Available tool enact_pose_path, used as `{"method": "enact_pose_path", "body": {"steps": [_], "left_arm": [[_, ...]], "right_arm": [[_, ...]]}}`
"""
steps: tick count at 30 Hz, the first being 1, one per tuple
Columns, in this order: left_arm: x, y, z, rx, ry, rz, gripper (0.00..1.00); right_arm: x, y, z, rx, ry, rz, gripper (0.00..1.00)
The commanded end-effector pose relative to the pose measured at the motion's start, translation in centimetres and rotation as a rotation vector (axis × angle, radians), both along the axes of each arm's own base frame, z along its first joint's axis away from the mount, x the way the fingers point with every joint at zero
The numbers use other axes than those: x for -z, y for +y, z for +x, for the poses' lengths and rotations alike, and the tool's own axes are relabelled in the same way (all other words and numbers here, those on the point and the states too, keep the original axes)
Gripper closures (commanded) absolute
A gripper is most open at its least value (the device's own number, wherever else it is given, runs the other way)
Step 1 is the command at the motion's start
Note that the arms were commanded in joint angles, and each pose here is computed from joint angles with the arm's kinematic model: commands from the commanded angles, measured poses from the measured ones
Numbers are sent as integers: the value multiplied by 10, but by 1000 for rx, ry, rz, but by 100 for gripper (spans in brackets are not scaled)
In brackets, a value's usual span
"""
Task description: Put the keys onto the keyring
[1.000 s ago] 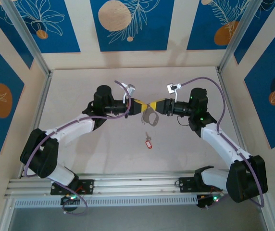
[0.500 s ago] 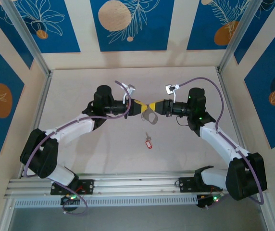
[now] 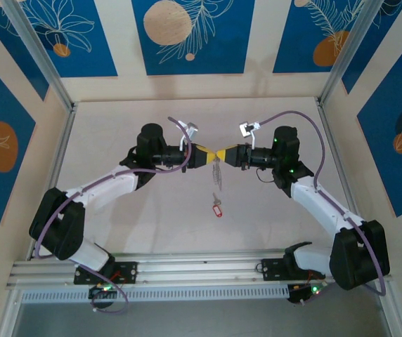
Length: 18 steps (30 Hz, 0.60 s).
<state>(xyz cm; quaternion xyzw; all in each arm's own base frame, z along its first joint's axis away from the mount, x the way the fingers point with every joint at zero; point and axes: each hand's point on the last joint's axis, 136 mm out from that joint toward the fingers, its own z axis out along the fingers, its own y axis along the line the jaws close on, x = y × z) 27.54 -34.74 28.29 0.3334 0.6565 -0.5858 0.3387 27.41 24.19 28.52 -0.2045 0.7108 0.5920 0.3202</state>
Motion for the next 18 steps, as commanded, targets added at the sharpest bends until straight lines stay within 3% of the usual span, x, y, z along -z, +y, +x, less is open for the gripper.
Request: {"method": "enact_pose_path", "body": {"steps": [1, 4, 8, 16, 18], "left_arm": [[-32, -1, -9, 46, -92, -56, 100], [-32, -1, -8, 44, -91, -56, 100], [-29, -1, -8, 46, -87, -53, 100], [-29, -1, -9, 51, -88, -57, 100], [-29, -1, -9, 53, -86, -58, 100]], "right_arm": [[-3, 4, -3, -31, -8, -1, 88], [-2, 3, -4, -28, -7, -1, 96], [-7, -4, -2, -3, -12, 6, 83], [-23, -23, -5, 46, -49, 23, 82], [-19, -22, -3, 46, -39, 21, 77]]}}
